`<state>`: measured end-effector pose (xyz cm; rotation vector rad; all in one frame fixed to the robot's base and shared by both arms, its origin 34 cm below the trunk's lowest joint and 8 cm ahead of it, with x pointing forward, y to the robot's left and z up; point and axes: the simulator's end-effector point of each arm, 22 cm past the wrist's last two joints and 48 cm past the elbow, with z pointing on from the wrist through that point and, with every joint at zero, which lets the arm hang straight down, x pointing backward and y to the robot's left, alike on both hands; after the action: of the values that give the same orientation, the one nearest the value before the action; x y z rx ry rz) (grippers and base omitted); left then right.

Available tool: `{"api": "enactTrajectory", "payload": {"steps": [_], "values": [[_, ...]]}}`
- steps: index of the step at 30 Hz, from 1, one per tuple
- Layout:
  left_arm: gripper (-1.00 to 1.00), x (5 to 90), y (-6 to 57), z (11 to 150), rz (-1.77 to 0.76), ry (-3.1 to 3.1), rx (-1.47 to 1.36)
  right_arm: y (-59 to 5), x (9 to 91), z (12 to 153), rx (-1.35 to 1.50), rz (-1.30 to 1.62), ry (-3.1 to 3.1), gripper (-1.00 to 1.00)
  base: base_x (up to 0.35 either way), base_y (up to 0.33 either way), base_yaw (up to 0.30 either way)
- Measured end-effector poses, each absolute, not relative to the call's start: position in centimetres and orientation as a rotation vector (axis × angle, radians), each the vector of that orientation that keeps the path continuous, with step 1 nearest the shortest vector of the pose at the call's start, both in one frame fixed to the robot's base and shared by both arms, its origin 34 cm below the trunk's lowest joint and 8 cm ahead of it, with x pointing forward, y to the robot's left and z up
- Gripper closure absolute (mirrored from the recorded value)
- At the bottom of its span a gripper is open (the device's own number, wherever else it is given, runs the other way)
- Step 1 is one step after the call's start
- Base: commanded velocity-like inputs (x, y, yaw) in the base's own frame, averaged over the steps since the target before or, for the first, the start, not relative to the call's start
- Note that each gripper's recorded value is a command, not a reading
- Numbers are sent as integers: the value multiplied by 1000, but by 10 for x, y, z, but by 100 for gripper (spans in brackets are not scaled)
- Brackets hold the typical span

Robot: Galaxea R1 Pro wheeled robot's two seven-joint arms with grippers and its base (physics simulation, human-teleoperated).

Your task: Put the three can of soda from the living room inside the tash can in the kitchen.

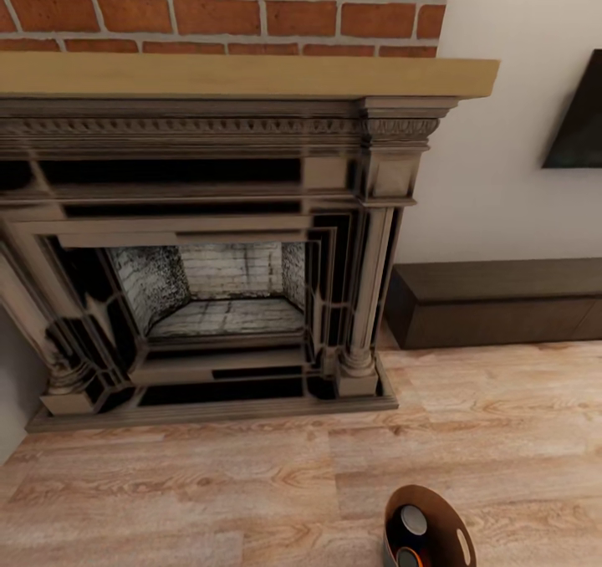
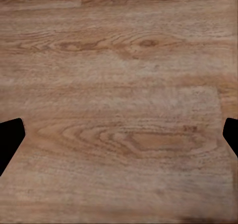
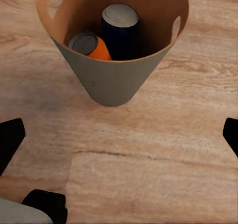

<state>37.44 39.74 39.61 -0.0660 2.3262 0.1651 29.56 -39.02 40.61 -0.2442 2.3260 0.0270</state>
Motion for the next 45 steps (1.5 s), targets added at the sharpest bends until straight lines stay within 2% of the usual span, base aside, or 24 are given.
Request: {"api": "enactTrajectory", "payload": {"steps": [15, 31, 45], "values": [[-100, 298, 394, 407, 171, 2452, -63, -377, 248, 398, -70, -50, 2552, -100, 0, 0, 0], [-100, 229, 388, 422, 173, 2600, -95, -347, 196, 397, 29, -11, 2829, -100, 0, 0, 0], [-100, 204, 377, 442, 166, 2662, -122, -345, 185, 418, 83, -97, 2879, -100, 0, 0, 0]]}}
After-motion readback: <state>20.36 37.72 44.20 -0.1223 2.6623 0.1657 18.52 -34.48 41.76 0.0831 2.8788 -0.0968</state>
